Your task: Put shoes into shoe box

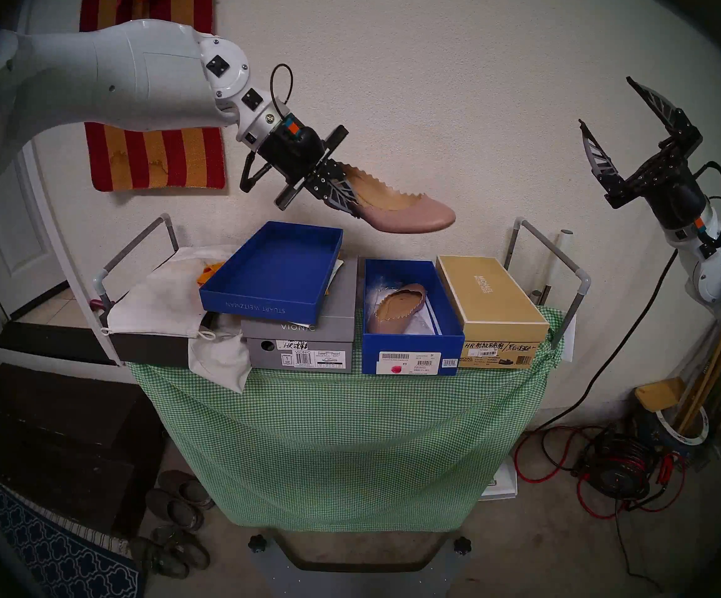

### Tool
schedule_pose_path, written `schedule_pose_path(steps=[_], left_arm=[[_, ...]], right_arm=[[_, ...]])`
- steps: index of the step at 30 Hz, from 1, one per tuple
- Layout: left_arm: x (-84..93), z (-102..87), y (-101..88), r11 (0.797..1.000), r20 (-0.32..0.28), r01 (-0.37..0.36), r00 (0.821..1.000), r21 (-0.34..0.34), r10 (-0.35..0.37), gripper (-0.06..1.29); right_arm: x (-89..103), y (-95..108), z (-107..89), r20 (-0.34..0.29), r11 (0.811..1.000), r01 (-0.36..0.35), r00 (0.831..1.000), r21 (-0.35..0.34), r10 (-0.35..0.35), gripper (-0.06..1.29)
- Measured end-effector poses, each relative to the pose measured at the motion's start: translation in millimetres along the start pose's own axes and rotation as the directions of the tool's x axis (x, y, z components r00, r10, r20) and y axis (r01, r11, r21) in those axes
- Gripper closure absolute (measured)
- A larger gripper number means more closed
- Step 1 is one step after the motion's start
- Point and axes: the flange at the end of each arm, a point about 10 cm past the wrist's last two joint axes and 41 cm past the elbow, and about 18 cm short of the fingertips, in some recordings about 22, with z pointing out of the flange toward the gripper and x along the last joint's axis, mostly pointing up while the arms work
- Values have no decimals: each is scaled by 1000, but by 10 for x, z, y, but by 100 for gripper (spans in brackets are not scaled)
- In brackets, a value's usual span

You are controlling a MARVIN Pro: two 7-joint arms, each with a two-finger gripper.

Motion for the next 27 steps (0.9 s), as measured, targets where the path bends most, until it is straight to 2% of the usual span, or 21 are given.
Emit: schedule_pose_path(steps=[7,11,19,23,27], left_arm=[[-13,144,-31,995,13,-91,996,-44,91,123],[-94,218,41,988,35,-120,992,-100,124,123],[-373,391,318,959,88,-142,982,-247,168,123],[-437,455,343,944,105,-157,975,-290,195,124],[-465,502,271,932,127,-183,964,-313,232,124]], right_arm=[[15,-53,-29,-16,999,14,1000,29,-13,5],[18,-80,-44,-21,999,20,1000,49,-19,5],[22,-107,-59,-35,996,37,999,80,-34,5],[24,-114,-62,-40,995,43,998,90,-40,5],[25,-119,-65,-45,994,50,998,100,-46,5]])
